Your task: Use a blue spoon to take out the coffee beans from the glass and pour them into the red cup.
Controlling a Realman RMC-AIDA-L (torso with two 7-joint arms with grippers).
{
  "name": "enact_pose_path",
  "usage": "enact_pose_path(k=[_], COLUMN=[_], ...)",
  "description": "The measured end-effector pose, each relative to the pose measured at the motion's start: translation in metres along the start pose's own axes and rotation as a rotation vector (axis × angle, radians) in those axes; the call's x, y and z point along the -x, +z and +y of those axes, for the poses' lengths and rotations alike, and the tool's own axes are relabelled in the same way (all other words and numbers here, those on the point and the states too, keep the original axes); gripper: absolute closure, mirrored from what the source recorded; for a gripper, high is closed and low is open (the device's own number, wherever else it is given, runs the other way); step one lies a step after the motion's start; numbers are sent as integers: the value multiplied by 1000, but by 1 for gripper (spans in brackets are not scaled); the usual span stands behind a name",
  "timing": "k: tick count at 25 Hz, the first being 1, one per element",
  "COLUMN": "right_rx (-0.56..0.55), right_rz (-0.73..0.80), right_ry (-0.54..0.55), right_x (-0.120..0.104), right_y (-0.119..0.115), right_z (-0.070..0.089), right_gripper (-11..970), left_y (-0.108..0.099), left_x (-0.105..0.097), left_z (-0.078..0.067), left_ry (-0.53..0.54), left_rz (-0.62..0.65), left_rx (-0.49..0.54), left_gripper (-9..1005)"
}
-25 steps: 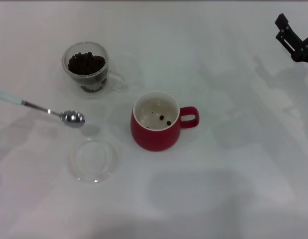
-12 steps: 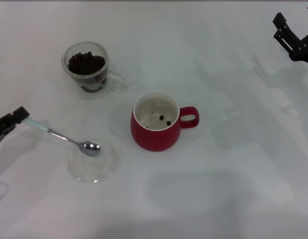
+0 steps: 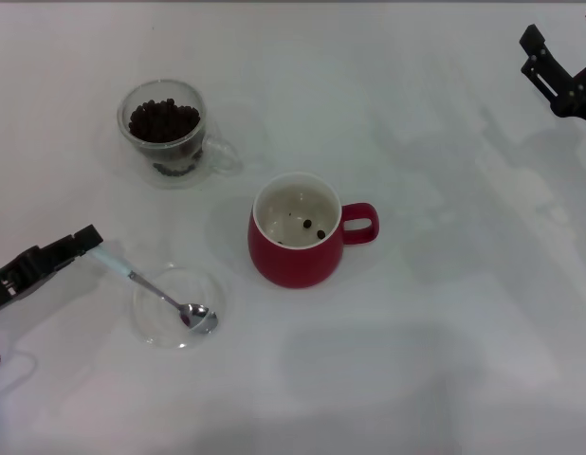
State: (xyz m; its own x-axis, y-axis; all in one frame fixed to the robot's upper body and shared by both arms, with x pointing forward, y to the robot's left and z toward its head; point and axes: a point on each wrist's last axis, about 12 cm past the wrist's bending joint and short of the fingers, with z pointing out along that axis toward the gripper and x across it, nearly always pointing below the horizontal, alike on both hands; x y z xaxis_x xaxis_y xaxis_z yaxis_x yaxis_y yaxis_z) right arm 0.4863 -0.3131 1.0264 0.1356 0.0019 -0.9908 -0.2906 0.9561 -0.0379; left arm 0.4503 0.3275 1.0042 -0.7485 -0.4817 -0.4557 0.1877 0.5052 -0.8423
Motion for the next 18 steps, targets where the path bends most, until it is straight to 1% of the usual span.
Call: enact_pose_path(k=[4,6,8,9,10,12,17,18], right_rx=[-3,-5,-7,-8,-8,-10,-16,-17], right_rz=[0,1,2,3,3,5,11,13], right_ry=[0,-1,-2,-2,-2,-3,-5,-5], right_x=[0,0,0,0,0,-1,-1,-2], right_y=[0,-1,-1,-2,-2,-3,-4,-5], right_z=[-1,-1,-2,-2,-2,-2,-4,-4], right_gripper=[87,87,87,87,86,86,85,85], left_y=[5,8,10,10,10,9,-9,-14], left_x=[-1,-2,-3,-3,-2,1,7,7], left_z=[-2,-3,-3,-3,-3,-3,4,7], left_ry=[21,49,93,93,130,207,351,402], left_rz=[22,33,29,29,17,-34,-236,-284], left_rx=[-7,-11,-13,-13,-13,-8,67,101], left_gripper=[872,873,831,810,789,747,513,483])
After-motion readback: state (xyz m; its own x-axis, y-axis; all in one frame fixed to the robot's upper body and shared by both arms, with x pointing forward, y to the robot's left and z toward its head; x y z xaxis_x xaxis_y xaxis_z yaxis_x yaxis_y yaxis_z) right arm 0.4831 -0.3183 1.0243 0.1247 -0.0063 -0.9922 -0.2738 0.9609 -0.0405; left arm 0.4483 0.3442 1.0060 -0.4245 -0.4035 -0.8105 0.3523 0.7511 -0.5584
